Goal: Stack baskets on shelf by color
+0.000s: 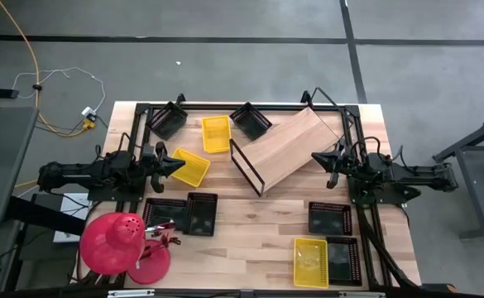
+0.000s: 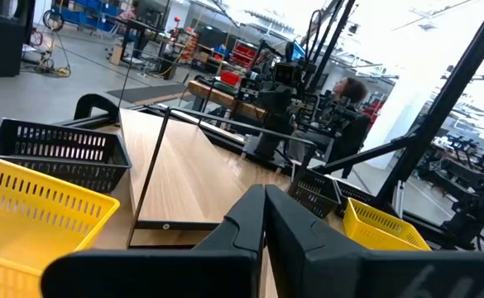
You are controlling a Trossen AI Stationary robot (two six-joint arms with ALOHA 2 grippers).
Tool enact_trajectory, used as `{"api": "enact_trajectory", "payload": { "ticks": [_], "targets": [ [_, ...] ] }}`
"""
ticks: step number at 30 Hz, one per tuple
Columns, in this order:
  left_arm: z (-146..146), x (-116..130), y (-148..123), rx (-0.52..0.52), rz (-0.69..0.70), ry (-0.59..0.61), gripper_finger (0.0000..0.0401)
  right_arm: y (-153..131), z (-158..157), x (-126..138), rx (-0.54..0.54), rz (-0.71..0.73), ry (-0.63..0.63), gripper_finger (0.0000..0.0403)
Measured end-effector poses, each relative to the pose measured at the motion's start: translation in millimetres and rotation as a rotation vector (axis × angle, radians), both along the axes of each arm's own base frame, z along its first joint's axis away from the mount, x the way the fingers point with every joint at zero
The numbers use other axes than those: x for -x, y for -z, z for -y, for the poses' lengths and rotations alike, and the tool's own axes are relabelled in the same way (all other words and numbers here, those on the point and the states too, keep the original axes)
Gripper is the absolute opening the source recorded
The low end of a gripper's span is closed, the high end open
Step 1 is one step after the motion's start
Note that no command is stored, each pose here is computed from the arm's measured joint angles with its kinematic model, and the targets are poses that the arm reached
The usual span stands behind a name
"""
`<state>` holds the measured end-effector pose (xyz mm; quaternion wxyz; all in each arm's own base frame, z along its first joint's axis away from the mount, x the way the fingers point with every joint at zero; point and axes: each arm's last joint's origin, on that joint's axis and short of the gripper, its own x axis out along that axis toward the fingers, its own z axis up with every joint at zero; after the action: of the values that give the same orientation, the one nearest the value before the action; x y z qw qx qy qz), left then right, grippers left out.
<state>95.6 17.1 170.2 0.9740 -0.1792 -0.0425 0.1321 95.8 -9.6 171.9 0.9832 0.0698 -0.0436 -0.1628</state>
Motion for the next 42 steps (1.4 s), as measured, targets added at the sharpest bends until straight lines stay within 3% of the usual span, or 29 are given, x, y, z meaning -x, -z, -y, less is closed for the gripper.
{"api": "enact_trajectory", "payload": {
  "ticks": [35,42],
  "targets": [
    [0.0,0.0,0.1,0.000,0.000,0.000,0.0001,-0.1,0.0,0.0,0.000,0.000,0.000,0.0000],
    [-1.8,0.8,-2.9,0.001,0.031,-0.067,0.0001,-0.1,0.0,0.0,0.000,0.000,0.000,0.0000]
  ]
}}
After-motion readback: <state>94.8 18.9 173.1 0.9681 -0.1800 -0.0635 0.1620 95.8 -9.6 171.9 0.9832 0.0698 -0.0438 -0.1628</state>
